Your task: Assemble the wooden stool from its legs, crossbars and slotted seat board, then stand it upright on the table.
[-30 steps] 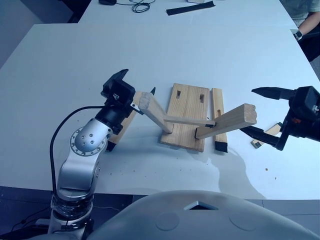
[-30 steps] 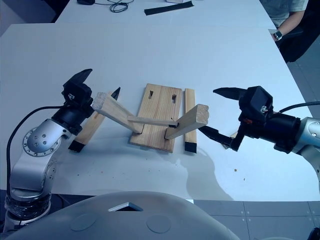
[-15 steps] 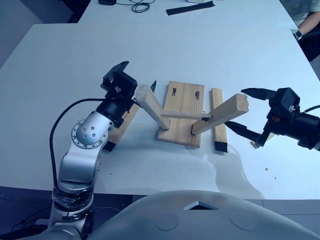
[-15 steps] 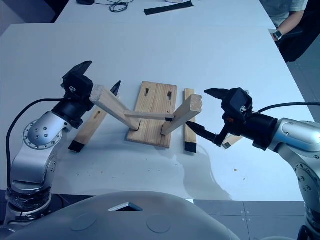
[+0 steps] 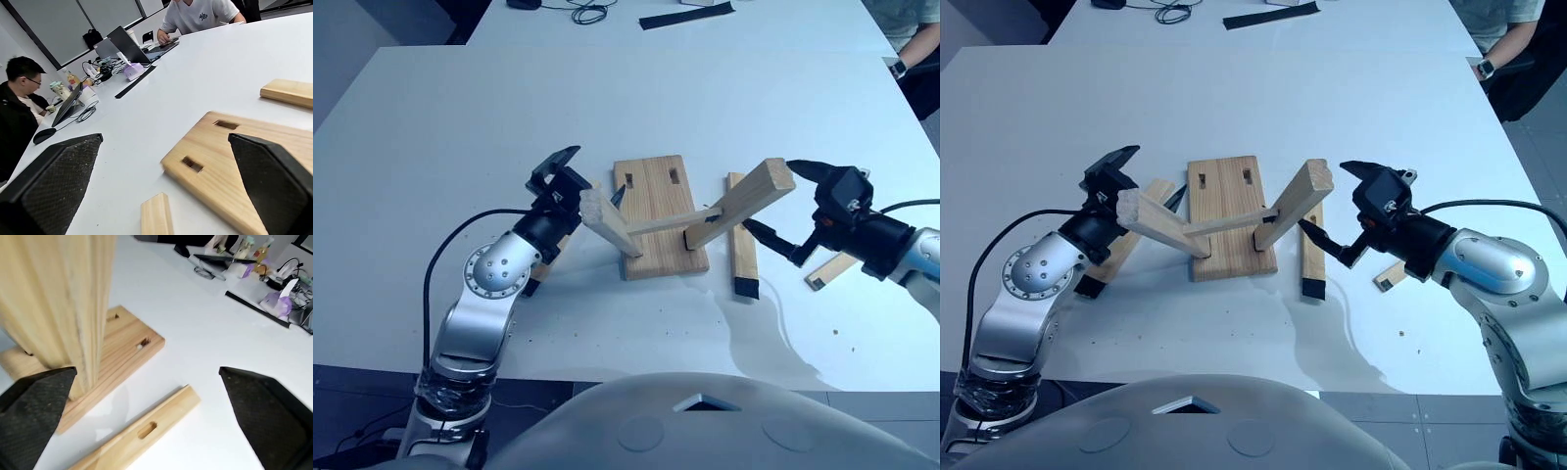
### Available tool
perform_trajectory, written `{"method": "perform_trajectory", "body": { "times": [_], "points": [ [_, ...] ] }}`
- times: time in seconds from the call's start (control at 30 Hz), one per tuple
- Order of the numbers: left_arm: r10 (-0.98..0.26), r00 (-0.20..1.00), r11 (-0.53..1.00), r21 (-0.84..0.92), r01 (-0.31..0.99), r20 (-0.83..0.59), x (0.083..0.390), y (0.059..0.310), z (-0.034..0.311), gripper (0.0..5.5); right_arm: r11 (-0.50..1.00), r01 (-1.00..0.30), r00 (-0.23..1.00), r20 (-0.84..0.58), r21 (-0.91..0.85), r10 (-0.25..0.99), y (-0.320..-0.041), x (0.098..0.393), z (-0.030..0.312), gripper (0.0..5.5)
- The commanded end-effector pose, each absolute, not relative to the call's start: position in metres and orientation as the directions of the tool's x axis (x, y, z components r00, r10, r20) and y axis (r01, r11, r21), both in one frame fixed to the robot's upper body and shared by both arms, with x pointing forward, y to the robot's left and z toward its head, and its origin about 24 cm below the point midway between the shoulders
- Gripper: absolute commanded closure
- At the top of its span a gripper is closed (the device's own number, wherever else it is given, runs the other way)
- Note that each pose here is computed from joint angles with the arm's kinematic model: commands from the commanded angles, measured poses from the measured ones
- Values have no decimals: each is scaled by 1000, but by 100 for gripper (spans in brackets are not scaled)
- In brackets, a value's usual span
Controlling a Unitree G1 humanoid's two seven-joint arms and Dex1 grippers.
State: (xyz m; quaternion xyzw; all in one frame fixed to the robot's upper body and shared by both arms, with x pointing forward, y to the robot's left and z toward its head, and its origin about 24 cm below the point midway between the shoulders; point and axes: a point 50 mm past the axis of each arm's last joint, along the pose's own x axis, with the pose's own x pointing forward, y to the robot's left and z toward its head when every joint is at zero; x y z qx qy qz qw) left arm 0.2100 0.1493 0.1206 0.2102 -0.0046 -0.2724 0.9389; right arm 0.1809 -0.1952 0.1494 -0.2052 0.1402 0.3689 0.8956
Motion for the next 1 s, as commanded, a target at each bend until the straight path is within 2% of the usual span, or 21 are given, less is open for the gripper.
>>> {"method": "perform_trajectory", "body": {
  "times": [0.03, 0.17, 0.3, 0.4, 0.5, 0.83, 1.0],
  "points": [
    [-494, 863, 771, 405, 491, -106, 212, 151, 119, 72, 557, -793, 593, -517, -247, 617, -194, 158, 138, 12],
    [-472, 875, 780, 413, 470, -105, 212, 153, 118, 72, 450, -879, 451, -583, -158, 676, -190, 133, 132, 12],
    [-463, 881, 785, 416, 458, -96, 215, 151, 118, 72, 402, -910, 401, -471, -104, 786, -176, 129, 144, 56],
    [-463, 882, 786, 418, 456, -90, 217, 150, 119, 72, 416, -906, 415, -344, -74, 842, -165, 133, 155, 104],
    [-465, 881, 784, 420, 457, -91, 218, 150, 118, 72, 437, -898, 430, -291, -41, 855, -159, 136, 159, 151],
    [-466, 880, 783, 422, 457, -90, 217, 148, 117, 72, 503, -864, 491, -214, 4, 844, -140, 143, 156, 151],
    [-470, 878, 780, 424, 459, -86, 218, 147, 118, 72, 517, -855, 501, -203, 32, 841, -128, 140, 147, 236]
  ]
}}
